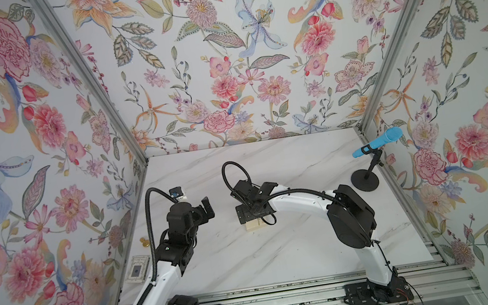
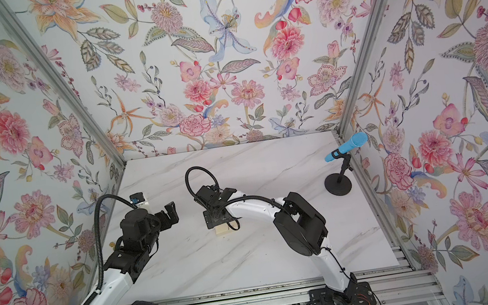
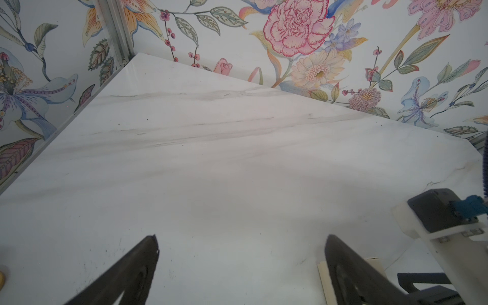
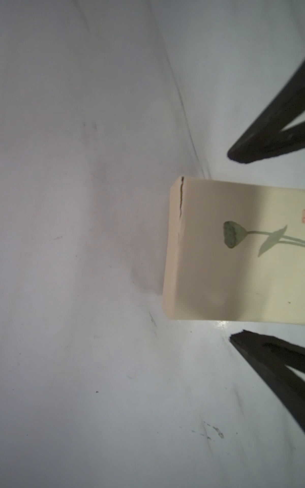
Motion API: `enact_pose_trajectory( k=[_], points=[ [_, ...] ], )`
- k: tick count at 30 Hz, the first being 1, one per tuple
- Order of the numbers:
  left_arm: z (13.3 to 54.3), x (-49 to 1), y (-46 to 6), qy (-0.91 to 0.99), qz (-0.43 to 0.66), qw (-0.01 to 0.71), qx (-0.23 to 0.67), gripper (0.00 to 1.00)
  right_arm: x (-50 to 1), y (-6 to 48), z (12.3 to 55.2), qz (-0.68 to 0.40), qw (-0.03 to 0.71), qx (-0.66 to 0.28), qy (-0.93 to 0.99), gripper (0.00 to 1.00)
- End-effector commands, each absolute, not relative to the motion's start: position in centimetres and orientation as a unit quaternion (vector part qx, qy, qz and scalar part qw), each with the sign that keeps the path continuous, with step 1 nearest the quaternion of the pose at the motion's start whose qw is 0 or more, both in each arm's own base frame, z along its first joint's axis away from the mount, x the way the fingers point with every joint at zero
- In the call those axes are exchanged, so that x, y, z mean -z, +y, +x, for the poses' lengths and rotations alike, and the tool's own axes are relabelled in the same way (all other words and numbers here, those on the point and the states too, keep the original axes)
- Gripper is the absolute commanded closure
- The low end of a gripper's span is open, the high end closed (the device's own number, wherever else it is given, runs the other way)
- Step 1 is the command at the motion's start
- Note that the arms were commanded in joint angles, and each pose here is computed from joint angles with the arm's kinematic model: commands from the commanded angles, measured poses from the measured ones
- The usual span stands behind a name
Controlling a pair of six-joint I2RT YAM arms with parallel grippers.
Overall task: Take the necklace out of the lift-off lid jewelry box
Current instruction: Pick up the jewelry box from the center of the board.
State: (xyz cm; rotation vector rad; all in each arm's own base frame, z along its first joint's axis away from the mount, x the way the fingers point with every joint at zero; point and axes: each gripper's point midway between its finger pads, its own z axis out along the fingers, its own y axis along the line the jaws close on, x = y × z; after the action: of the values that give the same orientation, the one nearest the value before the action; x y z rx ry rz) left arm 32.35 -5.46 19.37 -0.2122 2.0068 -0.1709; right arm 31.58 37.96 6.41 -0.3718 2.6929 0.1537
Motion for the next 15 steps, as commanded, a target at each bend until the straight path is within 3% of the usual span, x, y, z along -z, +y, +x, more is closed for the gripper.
enact_pose_trajectory(
  k=[1,11,15],
  points=[
    [31.9,-18.9,-6.0,0.844,-0.087,0.523,0.083,0.00,-5.1,38.0,31.2,-0.132,0.192,-0.039,0.972,0.00],
    [31.8,-18.8,-6.0,0.845,-0.086,0.520,0.084,0.00,-3.6,38.3,31.1,-0.134,0.176,-0.038,0.974,0.00],
    [31.7,-19.0,-5.9,0.843,-0.087,0.524,0.085,0.00,-3.1,38.3,31.0,-0.137,0.168,-0.039,0.976,0.09]
  ],
)
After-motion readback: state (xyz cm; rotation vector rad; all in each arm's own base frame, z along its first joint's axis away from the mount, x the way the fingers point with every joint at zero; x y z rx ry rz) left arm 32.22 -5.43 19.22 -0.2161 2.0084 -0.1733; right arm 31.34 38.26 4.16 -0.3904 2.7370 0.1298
